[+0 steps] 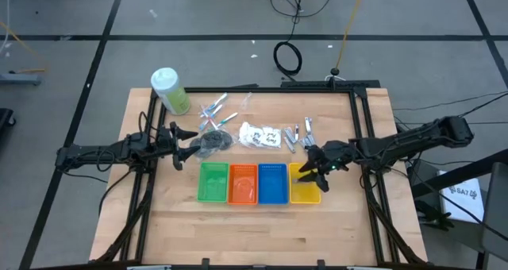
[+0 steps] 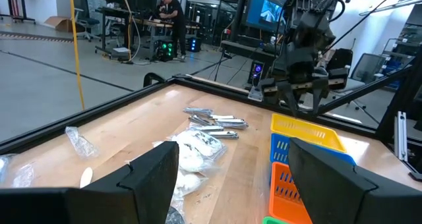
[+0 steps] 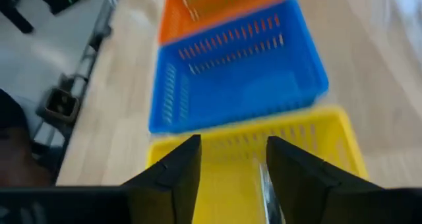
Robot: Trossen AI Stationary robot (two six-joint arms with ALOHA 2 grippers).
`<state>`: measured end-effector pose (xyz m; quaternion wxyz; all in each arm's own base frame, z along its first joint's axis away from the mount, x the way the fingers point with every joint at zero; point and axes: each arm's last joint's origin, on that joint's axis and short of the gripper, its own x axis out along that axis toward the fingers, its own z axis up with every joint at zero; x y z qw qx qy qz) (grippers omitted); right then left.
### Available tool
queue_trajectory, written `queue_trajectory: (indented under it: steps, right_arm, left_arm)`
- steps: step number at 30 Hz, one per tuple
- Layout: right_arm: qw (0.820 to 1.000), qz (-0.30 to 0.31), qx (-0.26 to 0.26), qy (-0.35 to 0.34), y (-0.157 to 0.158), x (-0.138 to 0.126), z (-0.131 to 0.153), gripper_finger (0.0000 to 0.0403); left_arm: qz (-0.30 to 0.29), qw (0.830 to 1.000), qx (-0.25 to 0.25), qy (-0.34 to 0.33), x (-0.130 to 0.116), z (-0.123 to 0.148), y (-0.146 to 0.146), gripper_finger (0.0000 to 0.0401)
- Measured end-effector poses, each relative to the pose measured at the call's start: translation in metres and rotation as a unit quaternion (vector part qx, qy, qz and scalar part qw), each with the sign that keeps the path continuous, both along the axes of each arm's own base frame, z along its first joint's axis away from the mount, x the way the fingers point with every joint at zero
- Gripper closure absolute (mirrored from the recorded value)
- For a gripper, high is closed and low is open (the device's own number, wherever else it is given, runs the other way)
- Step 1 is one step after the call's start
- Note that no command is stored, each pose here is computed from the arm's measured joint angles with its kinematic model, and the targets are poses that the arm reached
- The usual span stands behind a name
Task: Pick & Place Travel size toiletries
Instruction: Put the silver nail cutter into the yellow basket
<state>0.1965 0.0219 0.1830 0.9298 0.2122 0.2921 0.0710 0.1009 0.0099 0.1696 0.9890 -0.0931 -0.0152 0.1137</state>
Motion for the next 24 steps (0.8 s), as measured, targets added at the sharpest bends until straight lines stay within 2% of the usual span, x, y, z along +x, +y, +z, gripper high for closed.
queue_trajectory:
  steps: [5,8,11,15,20,24]
  right_arm:
    - [0.997,-0.019,-0.027,-0.068,-0.013,0.006,0.01,0.0226]
    - [0.992,-0.093,-0.055,-0.068,-0.03,0.007,0.011,0.0224]
    - [0.974,-0.205,-0.088,-0.031,-0.054,0.002,0.005,0.0223]
    - [0.937,-0.333,-0.104,0.023,-0.085,-0.01,-0.002,0.0221]
    - [0.91,-0.386,-0.105,0.104,-0.109,-0.022,-0.012,0.0194]
    - [0.9,-0.395,-0.105,0.151,-0.122,-0.019,-0.019,0.0169]
  left_arm:
    - [0.0,1.0,0.0,0.0,0.0,0.0,0.0,0.0121]
    - [0.0,1.0,0.0,0.0,0.0,0.0,0.0,0.0121]
    - [0.0,1.0,0.0,0.0,0.0,0.0,0.0,0.0121]
    - [0.0,1.0,0.0,0.0,0.0,0.0,0.0,0.0121]
    - [0.0,1.0,0.0,0.0,0.0,0.0,0.0,0.0121]
    - [0.0,1.0,0.0,0.0,0.0,0.0,0.0,0.0121]
